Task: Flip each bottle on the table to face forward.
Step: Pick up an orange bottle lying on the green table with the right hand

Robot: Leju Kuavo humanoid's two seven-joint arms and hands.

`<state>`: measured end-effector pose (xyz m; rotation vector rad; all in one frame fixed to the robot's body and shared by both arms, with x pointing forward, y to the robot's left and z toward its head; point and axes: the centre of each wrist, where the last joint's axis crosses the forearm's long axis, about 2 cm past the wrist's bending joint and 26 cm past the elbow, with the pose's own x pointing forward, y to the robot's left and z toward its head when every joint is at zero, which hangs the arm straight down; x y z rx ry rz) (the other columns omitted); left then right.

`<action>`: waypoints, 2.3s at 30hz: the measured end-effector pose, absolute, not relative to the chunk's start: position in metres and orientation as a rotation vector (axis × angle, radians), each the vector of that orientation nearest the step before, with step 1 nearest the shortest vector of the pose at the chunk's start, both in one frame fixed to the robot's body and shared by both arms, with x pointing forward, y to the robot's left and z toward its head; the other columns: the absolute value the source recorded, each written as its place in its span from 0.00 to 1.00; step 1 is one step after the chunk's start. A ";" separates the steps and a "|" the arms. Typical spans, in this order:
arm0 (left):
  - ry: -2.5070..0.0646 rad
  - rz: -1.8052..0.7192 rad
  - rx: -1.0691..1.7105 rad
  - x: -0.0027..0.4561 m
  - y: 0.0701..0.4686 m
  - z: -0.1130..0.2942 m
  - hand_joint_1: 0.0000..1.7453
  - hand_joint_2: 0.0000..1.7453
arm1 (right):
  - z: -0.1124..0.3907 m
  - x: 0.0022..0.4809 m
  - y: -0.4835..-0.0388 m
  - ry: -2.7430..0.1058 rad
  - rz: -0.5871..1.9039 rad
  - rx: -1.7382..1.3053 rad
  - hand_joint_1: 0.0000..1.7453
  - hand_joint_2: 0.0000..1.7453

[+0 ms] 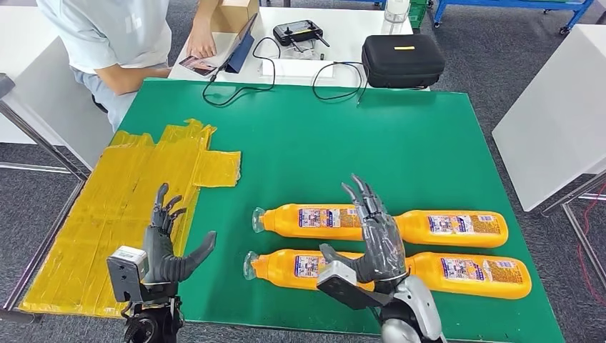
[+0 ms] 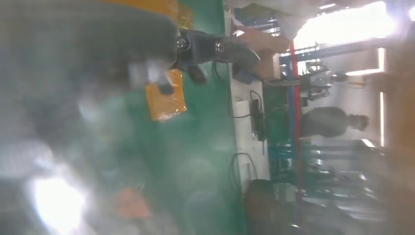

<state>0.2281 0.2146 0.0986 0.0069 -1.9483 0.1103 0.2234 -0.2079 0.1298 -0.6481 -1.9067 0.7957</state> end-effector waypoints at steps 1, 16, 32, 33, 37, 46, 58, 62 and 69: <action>-1.946 0.110 0.003 0.229 0.214 0.099 0.00 1.00 | 0.128 0.227 -0.210 -1.876 0.851 -0.685 0.00 1.00; -1.917 0.106 -0.085 0.248 0.205 0.100 0.00 1.00 | 0.109 0.291 -0.235 -1.627 1.306 -0.851 0.00 1.00; -1.878 0.086 -0.124 0.256 0.196 0.095 0.00 1.00 | 0.084 0.317 -0.235 -1.448 1.386 -0.767 0.00 1.00; -1.876 0.084 -0.128 0.257 0.195 0.095 0.00 1.00 | 0.081 0.319 -0.235 -1.432 1.391 -0.751 0.00 1.00; -1.868 0.073 -0.141 0.259 0.191 0.094 0.00 1.00 | 0.071 0.324 -0.235 -1.373 1.410 -0.712 0.00 1.00; -1.853 0.063 -0.159 0.262 0.185 0.092 0.00 1.00 | 0.067 0.339 -0.230 -1.306 1.426 -0.699 0.57 1.00; -1.844 0.062 -0.168 0.263 0.181 0.091 0.00 1.00 | 0.064 0.344 -0.223 -1.320 1.392 -0.710 1.00 1.00; -1.842 0.064 -0.167 0.263 0.181 0.090 0.00 1.00 | 0.064 0.343 -0.222 -1.333 1.373 -0.714 1.00 1.00; -1.841 0.066 -0.165 0.263 0.181 0.090 0.00 1.00 | 0.063 0.342 -0.223 -1.346 1.355 -0.706 1.00 1.00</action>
